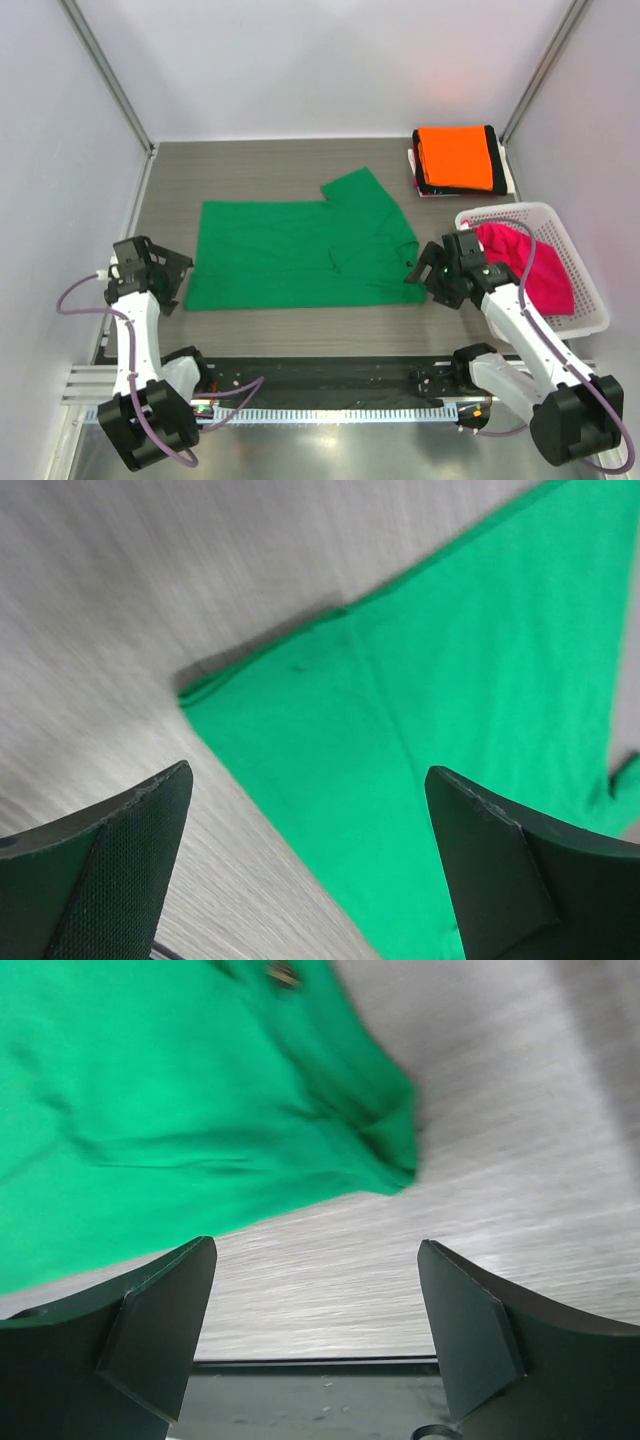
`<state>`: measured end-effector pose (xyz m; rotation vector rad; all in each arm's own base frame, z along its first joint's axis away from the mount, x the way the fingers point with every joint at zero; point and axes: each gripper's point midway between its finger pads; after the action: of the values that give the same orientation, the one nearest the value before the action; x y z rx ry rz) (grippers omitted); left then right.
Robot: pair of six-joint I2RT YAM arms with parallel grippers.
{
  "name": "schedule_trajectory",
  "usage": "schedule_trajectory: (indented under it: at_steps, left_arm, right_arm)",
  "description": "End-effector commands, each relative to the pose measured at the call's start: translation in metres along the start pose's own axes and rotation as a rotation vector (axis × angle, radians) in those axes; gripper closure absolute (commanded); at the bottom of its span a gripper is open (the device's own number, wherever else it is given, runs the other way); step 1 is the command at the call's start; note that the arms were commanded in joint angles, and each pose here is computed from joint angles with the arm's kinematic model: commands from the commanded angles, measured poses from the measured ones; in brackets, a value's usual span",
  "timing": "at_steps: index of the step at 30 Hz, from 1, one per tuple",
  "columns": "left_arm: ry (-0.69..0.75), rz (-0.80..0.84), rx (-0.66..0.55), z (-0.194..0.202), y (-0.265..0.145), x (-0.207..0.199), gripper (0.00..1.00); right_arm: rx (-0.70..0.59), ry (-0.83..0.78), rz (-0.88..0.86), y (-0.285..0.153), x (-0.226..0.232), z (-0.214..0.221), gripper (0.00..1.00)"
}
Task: Fold and stack the t-shirts
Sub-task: Fold the tshirt
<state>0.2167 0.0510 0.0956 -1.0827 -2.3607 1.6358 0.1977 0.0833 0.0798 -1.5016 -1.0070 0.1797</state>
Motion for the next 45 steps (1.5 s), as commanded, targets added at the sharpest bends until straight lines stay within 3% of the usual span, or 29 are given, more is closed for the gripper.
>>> schedule_trajectory:
  at_steps: [1,5,6,8,9,11,13,16,19,23,32,35,36,40,45]
  left_arm:
    - [0.081,0.153,-0.029,-0.022,-0.023,-0.035,0.00]
    - [0.244,0.177,0.019,-0.027,-0.025,-0.044,0.00]
    - [0.272,0.166,0.053,-0.025,-0.021,-0.042,0.00]
    - [0.357,0.163,0.069,-0.028,-0.023,-0.042,0.00]
    - [0.377,0.156,0.086,-0.026,-0.023,-0.041,0.00]
    - [0.407,0.125,0.093,-0.023,-0.019,-0.039,0.00]
    - [0.433,0.155,0.088,-0.014,-0.017,-0.043,0.00]
    - [0.428,0.168,0.063,-0.014,-0.019,-0.045,0.00]
    - [0.432,0.153,0.010,-0.019,-0.024,-0.043,0.00]
    - [0.441,0.155,-0.034,-0.023,-0.031,-0.045,0.01]
    - [0.452,0.159,-0.073,-0.024,-0.037,-0.047,0.01]
    - [0.450,0.153,-0.074,-0.025,-0.037,-0.047,0.01]
    - [0.448,0.151,-0.077,-0.025,-0.037,-0.046,0.01]
    - [0.433,0.123,-0.073,-0.030,-0.024,-0.046,0.01]
    - [0.399,0.142,-0.085,-0.062,0.001,-0.078,0.05]
  right_arm:
    - [-0.062,-0.056,-0.178,-0.031,0.062,-0.028,0.12]
    - [-0.073,-0.195,-0.204,-0.023,0.121,-0.061,0.13]
    - [-0.045,-0.221,-0.167,-0.003,0.129,-0.066,0.14]
    - [-0.096,-0.299,-0.213,-0.001,0.172,-0.094,0.15]
    - [-0.060,-0.319,-0.166,0.030,0.178,-0.099,0.17]
    - [-0.125,-0.374,-0.202,0.035,0.220,-0.129,0.19]
    - [-0.140,-0.404,-0.206,0.068,0.255,-0.152,0.23]
    - [-0.153,-0.451,-0.223,0.111,0.294,-0.175,0.28]
    - [-0.231,-0.444,-0.246,0.125,0.324,-0.200,0.29]
    - [-0.275,-0.433,-0.218,0.184,0.329,-0.216,0.30]
    - [-0.298,-0.421,-0.264,0.235,0.336,-0.219,0.39]
    - [-0.267,-0.420,-0.258,0.249,0.329,-0.211,0.46]
    - [-0.259,-0.425,-0.249,0.253,0.326,-0.207,0.57]
    - [-0.246,-0.432,-0.230,0.257,0.316,-0.202,0.80]
    - [-0.234,-0.450,-0.219,0.255,0.310,-0.198,0.99]
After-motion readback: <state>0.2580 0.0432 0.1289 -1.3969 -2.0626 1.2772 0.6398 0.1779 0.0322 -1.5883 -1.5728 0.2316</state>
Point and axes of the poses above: each gripper's point midway between its finger pads, its own y axis out along the fingers, its own x axis along the line the jaws close on, z = x × y, and after that the axes turned 15 degrees about y, right-handed
